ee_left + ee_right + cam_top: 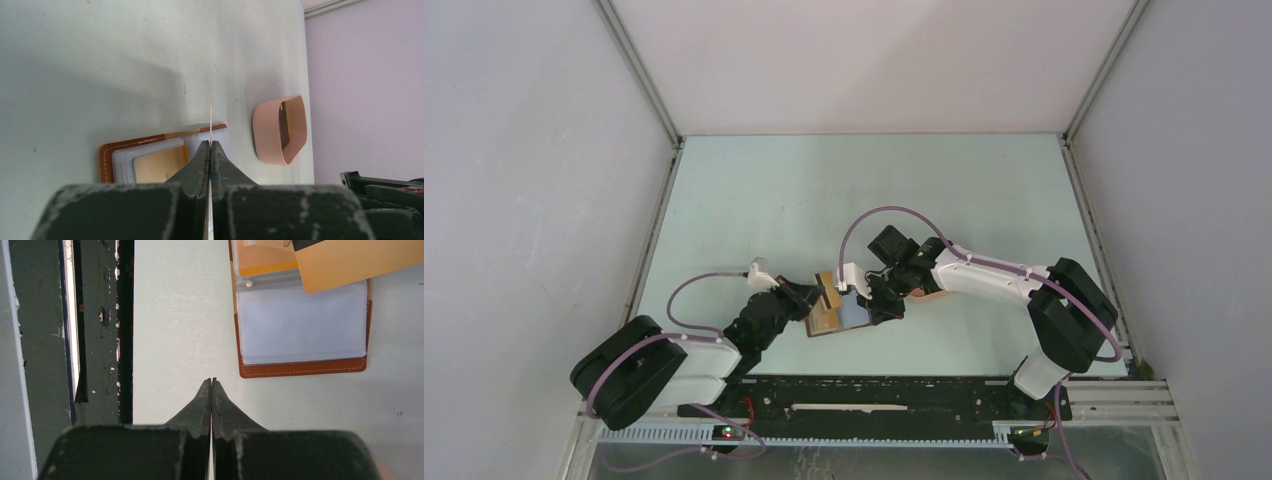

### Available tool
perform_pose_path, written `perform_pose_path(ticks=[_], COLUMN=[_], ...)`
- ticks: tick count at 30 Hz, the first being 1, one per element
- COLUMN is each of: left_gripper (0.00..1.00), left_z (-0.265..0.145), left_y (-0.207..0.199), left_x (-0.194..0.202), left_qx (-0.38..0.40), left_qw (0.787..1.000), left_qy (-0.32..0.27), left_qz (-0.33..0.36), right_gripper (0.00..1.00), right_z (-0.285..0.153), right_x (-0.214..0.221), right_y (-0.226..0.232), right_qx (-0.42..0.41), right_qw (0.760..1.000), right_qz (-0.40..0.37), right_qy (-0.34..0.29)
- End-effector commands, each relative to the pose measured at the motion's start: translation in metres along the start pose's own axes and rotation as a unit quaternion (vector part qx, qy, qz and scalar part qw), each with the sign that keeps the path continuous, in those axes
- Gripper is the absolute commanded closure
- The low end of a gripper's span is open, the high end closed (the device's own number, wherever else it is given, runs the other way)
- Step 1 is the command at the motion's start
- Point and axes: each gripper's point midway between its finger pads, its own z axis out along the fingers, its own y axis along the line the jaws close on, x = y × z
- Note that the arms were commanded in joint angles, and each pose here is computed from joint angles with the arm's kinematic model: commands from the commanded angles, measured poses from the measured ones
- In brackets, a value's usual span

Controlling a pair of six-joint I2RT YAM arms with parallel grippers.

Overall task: Put the credit cards into the card holder
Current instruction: Insert the credit card into the card holder.

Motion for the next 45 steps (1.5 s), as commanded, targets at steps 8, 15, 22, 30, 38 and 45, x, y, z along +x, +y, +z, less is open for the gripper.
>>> perform_pose_path(ticks=[8, 15, 22, 30, 38, 45], left_gripper=[1.0, 1.0, 1.0, 1.0, 1.0, 1.0], left_z=[-0.013, -0.013, -0.013, -0.018, -0.021, -0.021], left_y=[0.023, 0.033, 0.032, 0.032, 0.038, 0.041], left_x=[0.009, 0.018, 0.025, 0.037, 0.044, 0.051], left_qx=[-0.022, -0.042, -0.04, -0.038, -0.05, -0.064], left_qw=[1.0, 0.999, 0.998, 0.997, 0.995, 0.992], left_qy=[0.009, 0.03, 0.046, 0.072, 0.088, 0.108], left_qz=[0.002, 0.007, 0.002, -0.013, -0.024, -0.021], right_gripper=[0.99, 0.99, 0.99, 0.99, 0.99, 0.99], right_z=[-0.011, -0.013, -0.014, -0.015, -0.015, -0.015], right_x=[-0.02, -0.021, -0.021, -0.022, -0.022, -0.022], right_y=[-0.006, -0.007, -0.007, -0.007, -0.007, -0.007], right_qx=[0.015, 0.017, 0.017, 0.018, 0.018, 0.018], right_qw=[1.0, 0.999, 0.999, 0.999, 0.999, 0.999], right_qz=[-0.008, -0.008, -0.009, -0.007, -0.006, -0.005], right_qy=[-0.024, -0.026, -0.028, -0.03, -0.031, -0.031])
